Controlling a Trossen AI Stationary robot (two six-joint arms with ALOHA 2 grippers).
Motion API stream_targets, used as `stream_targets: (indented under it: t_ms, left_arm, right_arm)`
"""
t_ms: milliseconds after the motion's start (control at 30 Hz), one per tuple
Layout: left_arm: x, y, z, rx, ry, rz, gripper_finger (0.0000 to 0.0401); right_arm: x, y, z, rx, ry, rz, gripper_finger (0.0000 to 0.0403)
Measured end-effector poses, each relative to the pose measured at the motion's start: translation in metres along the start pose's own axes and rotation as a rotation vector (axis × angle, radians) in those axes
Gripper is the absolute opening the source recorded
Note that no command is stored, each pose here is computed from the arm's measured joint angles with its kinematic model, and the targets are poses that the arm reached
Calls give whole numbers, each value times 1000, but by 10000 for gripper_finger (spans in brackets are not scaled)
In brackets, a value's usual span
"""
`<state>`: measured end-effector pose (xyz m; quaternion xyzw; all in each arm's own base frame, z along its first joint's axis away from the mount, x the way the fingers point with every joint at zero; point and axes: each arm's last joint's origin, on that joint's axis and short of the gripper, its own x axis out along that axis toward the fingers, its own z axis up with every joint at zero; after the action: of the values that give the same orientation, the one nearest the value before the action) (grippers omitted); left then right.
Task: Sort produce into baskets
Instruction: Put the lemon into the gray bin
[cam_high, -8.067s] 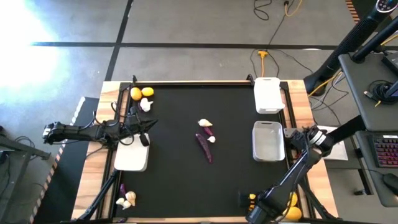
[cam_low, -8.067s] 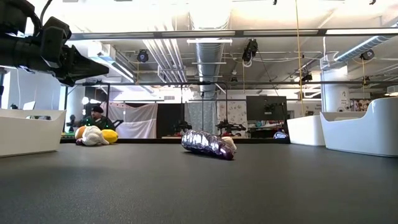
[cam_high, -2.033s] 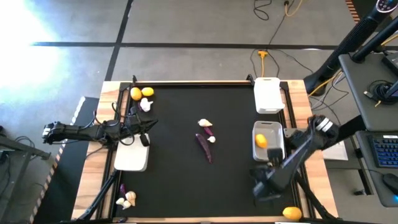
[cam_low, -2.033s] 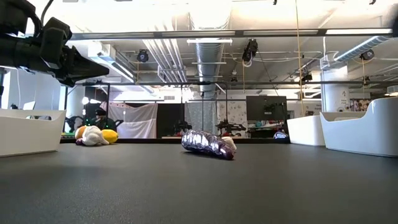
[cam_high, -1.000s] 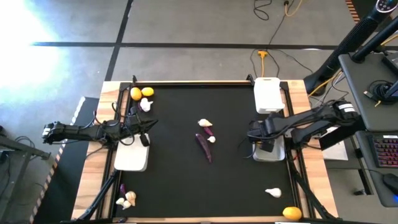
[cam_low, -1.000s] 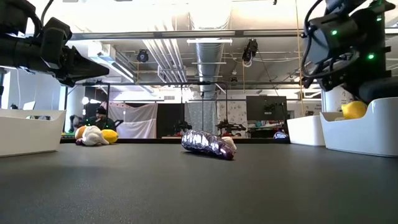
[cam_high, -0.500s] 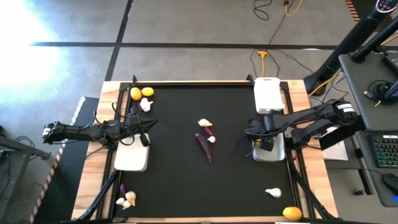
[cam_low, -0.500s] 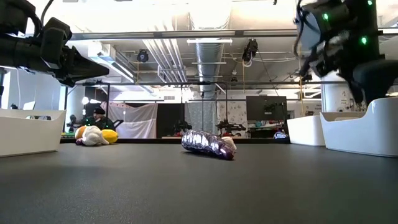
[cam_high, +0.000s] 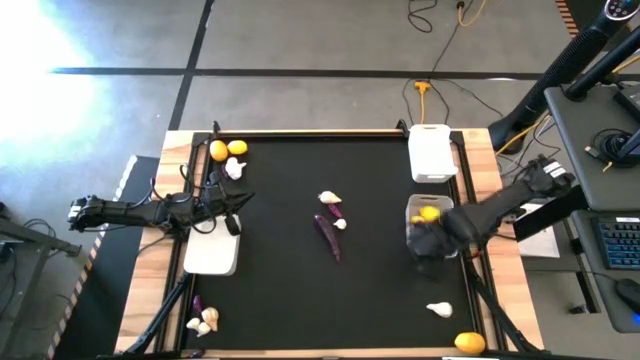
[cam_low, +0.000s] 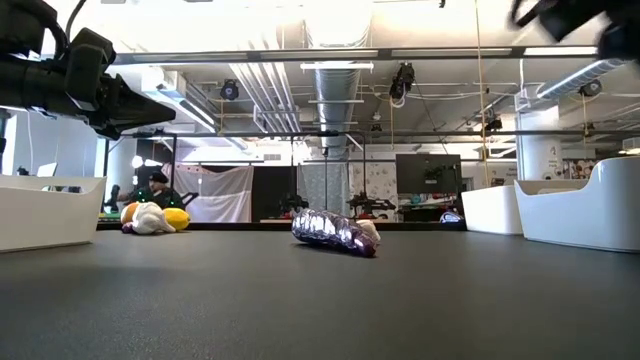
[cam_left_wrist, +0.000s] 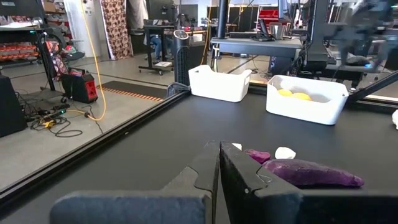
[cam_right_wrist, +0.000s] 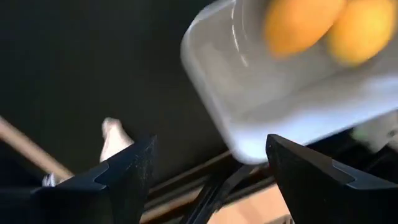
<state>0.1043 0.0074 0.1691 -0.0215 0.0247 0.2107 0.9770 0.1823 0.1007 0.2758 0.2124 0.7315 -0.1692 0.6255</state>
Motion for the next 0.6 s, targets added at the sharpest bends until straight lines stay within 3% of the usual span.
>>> stream_targets:
  t_ms: [233, 367, 600]
  left_arm:
    - [0, 0, 0, 0, 0, 0, 0]
    - [0, 0, 0, 0, 0, 0, 0]
    - [0, 0, 0, 0, 0, 0, 0]
  right_arm:
    - [27, 42, -65, -12, 79, 140, 292]
    - [47, 58, -86, 49, 94, 210, 293]
    - [77, 78, -94, 15, 192, 126, 326]
